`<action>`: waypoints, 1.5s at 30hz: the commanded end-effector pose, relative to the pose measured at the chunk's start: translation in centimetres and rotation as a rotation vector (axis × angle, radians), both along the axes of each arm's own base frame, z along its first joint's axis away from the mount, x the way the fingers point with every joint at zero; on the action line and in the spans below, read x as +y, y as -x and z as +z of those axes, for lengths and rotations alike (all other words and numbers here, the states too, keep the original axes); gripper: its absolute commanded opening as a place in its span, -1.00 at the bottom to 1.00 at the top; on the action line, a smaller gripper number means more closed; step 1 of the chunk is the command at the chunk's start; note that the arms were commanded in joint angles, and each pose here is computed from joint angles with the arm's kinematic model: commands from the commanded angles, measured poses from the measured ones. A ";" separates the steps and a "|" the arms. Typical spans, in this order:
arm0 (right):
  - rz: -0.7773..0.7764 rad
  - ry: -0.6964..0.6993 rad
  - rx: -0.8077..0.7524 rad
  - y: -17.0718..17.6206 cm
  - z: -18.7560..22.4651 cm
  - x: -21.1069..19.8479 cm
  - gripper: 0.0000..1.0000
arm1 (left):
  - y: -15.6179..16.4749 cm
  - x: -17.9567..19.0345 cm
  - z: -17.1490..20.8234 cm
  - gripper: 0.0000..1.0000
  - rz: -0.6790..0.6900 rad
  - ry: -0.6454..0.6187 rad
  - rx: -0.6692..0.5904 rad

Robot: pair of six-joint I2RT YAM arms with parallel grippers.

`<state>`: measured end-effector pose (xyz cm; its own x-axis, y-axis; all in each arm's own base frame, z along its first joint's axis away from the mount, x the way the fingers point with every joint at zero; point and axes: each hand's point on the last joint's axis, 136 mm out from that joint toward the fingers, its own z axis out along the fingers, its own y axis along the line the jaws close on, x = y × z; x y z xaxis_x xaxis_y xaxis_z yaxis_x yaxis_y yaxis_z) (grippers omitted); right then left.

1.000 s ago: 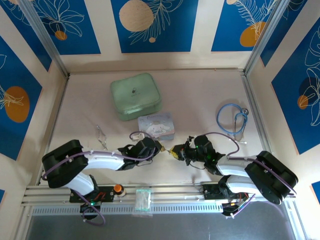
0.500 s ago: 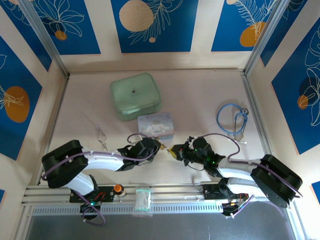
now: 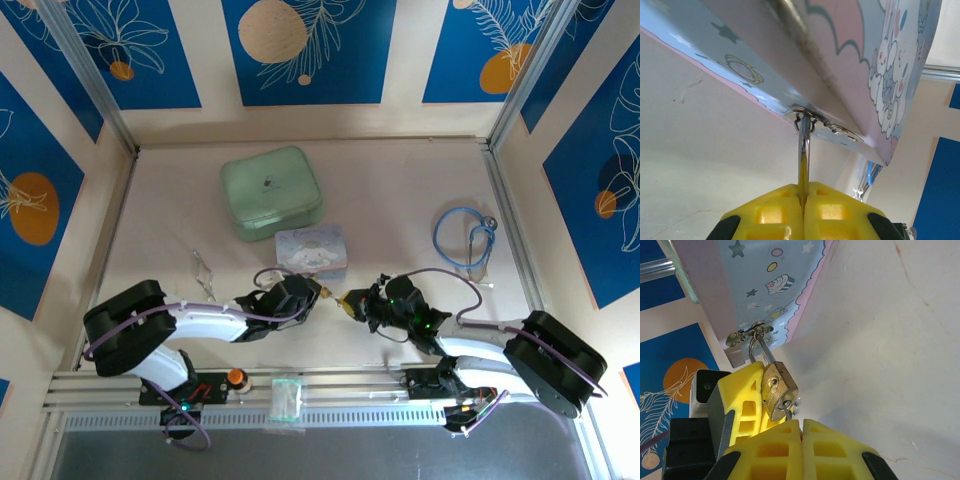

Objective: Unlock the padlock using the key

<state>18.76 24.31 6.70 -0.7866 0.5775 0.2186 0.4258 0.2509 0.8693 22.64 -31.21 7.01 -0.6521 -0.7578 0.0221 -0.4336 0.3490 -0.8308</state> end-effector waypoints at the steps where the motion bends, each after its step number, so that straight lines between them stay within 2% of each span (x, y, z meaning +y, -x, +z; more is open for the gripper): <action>1: -0.008 0.007 0.016 0.4 -0.6 -0.3 -1.00 | -1.0 -0.7 1.7 -1.00 0.037 0.078 -0.034; 27: -0.031 -0.005 -0.043 -0.5 0.6 -0.4 -1.00 | -0.8 -0.8 1.3 -1.00 0.032 0.074 -0.028; 45: -0.040 -0.019 -0.060 -1.0 0.9 -0.4 -1.00 | -0.6 -1.4 2.5 -1.00 0.018 0.133 -0.039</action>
<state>19.05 24.21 6.71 -0.7854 0.5845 0.2038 0.4101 0.2448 0.8786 22.93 -31.77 7.48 -0.6413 -0.7651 0.0577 -0.4364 0.3018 -0.8476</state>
